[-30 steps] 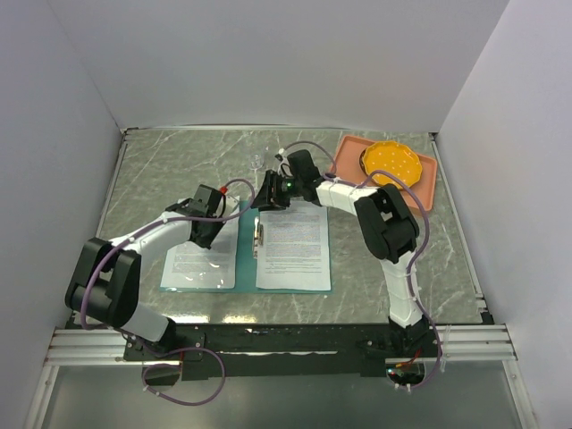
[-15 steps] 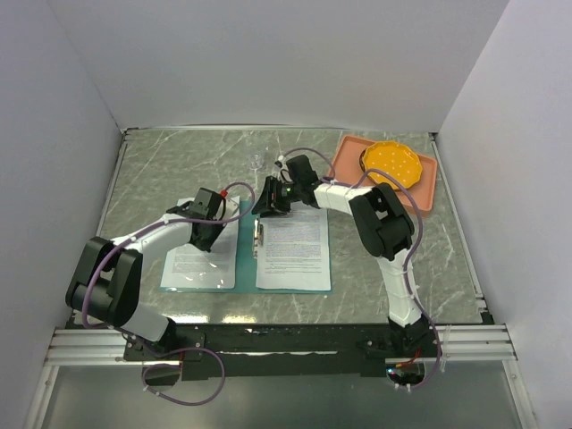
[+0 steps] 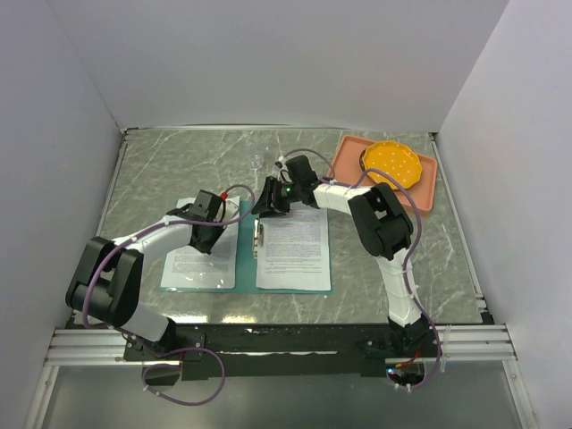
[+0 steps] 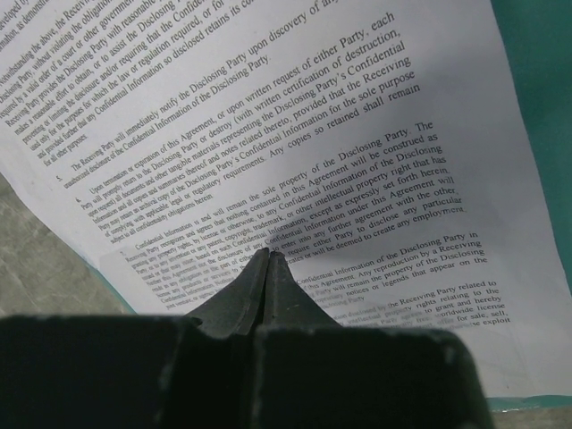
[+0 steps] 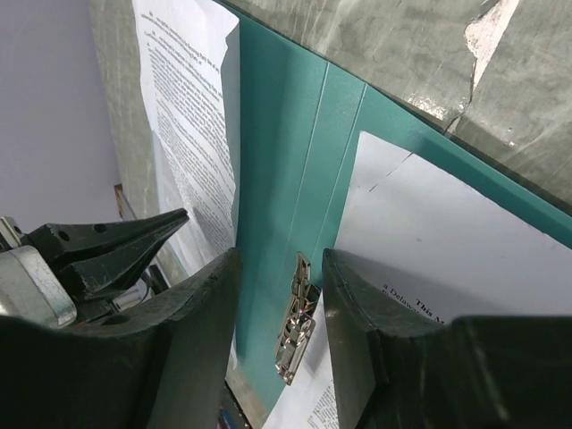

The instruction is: Put the files into the folder

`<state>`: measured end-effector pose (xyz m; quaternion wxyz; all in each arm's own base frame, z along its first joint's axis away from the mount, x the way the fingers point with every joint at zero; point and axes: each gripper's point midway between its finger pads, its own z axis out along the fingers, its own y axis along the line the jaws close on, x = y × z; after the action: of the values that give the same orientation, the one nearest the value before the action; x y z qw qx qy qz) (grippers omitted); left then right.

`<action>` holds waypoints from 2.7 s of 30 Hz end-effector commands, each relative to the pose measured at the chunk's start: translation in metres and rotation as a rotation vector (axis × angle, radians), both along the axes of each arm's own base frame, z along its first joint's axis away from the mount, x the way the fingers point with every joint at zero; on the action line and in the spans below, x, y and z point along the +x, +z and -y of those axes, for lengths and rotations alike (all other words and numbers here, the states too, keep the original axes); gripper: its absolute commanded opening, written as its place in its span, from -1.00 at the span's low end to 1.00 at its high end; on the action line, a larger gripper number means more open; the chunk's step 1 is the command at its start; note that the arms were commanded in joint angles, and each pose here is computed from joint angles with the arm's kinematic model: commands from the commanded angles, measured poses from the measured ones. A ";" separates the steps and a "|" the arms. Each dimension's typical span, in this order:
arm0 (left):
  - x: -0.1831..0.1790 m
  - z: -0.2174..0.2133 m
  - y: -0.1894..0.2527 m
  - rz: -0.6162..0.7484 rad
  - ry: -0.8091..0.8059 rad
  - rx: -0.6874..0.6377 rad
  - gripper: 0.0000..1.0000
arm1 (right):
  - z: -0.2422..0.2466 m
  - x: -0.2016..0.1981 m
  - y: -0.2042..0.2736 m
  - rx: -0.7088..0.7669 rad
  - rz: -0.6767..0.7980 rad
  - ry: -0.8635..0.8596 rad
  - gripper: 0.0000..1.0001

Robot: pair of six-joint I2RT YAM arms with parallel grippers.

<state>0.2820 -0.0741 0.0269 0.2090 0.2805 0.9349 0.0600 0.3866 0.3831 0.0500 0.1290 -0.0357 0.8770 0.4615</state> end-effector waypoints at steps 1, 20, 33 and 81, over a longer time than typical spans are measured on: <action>0.003 0.003 0.001 0.018 -0.014 -0.022 -0.98 | -0.012 0.008 0.010 0.043 0.033 0.009 -0.03; 0.002 -0.005 0.002 0.023 -0.011 -0.023 -0.98 | -0.026 -0.001 0.007 0.067 0.011 0.018 -0.10; 0.003 -0.007 0.002 0.031 -0.014 -0.020 -0.98 | -0.031 -0.008 0.022 0.151 0.004 0.015 -0.14; 0.002 -0.012 0.009 0.051 -0.008 -0.016 -0.98 | -0.030 -0.052 0.066 0.247 0.033 0.080 -0.34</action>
<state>0.2760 -0.0612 0.0234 0.2122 0.2816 0.9340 0.0582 0.3419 0.4067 0.0699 0.0959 -0.0251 0.8348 0.5415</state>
